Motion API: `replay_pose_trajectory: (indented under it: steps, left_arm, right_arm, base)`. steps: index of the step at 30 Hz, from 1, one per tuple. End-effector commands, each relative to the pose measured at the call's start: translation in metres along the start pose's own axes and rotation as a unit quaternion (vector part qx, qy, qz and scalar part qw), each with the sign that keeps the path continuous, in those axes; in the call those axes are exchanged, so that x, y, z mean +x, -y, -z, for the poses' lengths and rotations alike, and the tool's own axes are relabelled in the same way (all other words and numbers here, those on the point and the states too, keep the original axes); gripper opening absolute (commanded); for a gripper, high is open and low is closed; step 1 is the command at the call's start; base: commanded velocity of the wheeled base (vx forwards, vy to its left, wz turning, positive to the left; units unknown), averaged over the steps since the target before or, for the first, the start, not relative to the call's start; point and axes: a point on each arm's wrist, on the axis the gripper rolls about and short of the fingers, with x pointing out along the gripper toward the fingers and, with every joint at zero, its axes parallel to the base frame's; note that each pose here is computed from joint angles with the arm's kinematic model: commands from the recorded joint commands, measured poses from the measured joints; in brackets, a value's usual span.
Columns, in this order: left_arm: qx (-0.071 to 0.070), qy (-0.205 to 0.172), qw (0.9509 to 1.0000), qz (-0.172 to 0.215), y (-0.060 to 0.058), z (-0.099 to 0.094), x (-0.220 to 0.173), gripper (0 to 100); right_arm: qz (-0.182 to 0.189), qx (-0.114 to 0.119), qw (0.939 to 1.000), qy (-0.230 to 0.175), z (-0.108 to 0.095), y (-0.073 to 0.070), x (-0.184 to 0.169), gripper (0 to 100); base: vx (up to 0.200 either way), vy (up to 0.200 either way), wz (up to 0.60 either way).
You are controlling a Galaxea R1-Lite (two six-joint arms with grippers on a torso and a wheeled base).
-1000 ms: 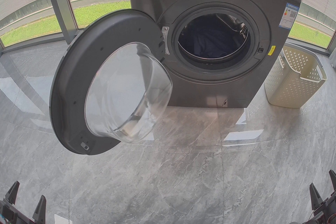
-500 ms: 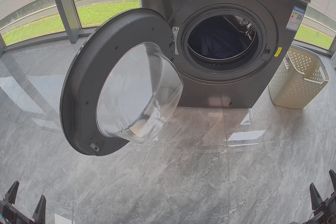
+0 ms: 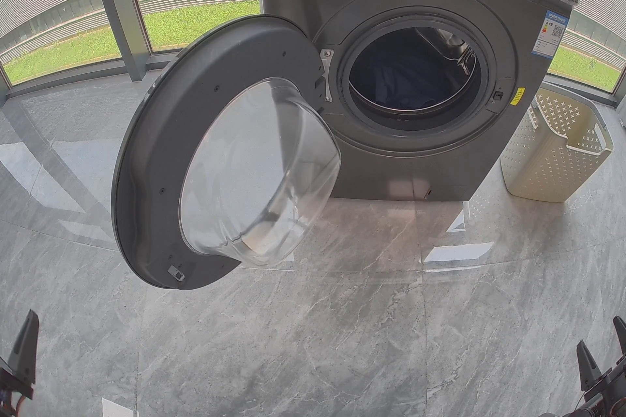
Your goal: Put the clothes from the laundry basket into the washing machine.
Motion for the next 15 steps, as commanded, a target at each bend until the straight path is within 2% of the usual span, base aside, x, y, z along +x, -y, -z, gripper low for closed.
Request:
replay_pose_trajectory:
  steps: [1,4,8,10,15]
  left_arm:
    - [-0.017,-0.077,0.9945,0.069,-0.003,-0.045,0.093,100]
    - [-0.026,-0.109,0.9878,0.108,-0.002,-0.045,0.117,100]
    - [-0.035,-0.136,0.9805,0.138,-0.002,-0.047,0.145,100]
    - [-0.042,-0.145,0.9758,0.158,-0.001,-0.048,0.158,100]
    - [-0.050,-0.154,0.9689,0.187,0.002,-0.048,0.179,100]
  right_arm:
    - [0.000,0.000,1.0000,-0.001,0.005,0.000,0.000,100]
    - [0.000,0.000,1.0000,0.000,0.005,0.000,0.000,100]
    - [0.000,0.000,1.0000,-0.001,0.005,0.000,0.000,100]
    - [0.000,0.000,1.0000,0.000,0.005,0.000,0.000,100]
    - [-0.001,0.000,1.0000,-0.001,0.005,0.000,0.000,100]
  base:
    - [0.000,0.000,0.00]
    - [0.000,0.000,0.00]
    - [0.000,0.000,0.00]
    - [0.000,0.000,0.00]
    - [0.000,0.000,0.00]
